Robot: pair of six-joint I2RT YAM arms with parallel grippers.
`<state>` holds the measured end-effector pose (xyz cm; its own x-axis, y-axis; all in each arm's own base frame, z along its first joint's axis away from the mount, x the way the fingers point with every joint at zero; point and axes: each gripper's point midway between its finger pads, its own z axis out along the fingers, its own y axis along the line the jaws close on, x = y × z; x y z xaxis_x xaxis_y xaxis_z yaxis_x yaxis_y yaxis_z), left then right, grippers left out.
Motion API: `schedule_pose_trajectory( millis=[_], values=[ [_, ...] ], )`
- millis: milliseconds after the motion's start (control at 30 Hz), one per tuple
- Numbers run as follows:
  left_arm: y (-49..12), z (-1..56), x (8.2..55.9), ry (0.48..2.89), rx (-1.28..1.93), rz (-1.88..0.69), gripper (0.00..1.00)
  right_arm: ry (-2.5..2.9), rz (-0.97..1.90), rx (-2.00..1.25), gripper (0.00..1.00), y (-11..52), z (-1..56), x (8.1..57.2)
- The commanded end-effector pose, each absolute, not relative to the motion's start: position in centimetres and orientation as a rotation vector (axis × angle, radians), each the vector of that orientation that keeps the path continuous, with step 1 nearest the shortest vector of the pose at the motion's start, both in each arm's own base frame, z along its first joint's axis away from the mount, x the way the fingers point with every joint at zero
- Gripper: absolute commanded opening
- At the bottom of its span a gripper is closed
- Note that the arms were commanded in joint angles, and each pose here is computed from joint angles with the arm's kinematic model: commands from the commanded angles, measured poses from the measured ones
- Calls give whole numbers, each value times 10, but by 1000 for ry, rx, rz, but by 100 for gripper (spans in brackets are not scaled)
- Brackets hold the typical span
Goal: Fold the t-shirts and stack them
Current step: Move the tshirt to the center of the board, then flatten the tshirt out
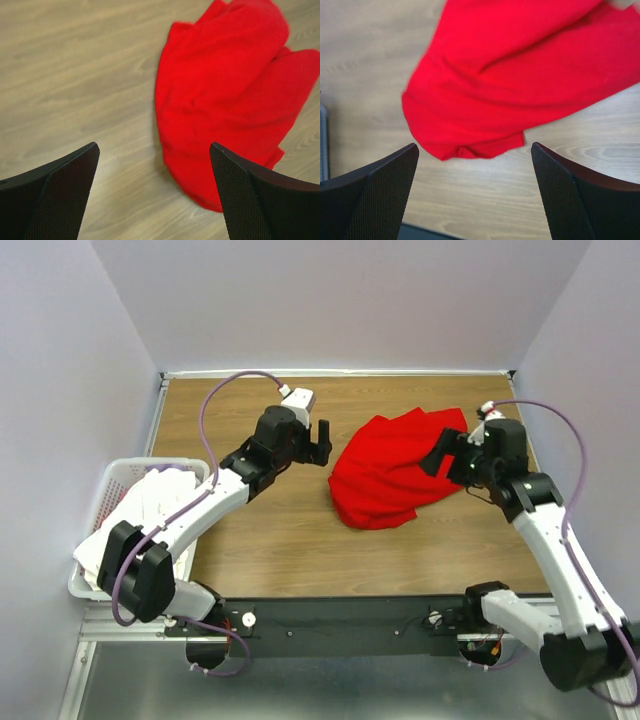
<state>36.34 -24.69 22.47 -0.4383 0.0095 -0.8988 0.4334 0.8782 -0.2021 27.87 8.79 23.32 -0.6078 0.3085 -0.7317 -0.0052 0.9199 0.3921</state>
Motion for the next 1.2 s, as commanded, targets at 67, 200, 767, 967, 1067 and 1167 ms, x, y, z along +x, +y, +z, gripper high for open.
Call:
schedule_pose_trajectory(
  millis=[67,200,767,967,1067,1167],
  values=[
    [-237,194,349,2052,219,-520,98,2430,600,54,100,124,174,289],
    [-232,176,342,2089,166,-523,98,2518,614,-16,100,138,149,288],
    [-200,150,326,2154,113,-388,98,2681,115,-505,73,198,48,247],
    [-193,153,321,2142,109,-371,98,2705,110,-592,69,202,27,242],
    [-188,152,318,2144,102,-358,98,2701,145,-632,64,212,17,240],
    [-187,151,316,2147,99,-357,98,2708,164,-649,63,217,10,238]
  ],
)
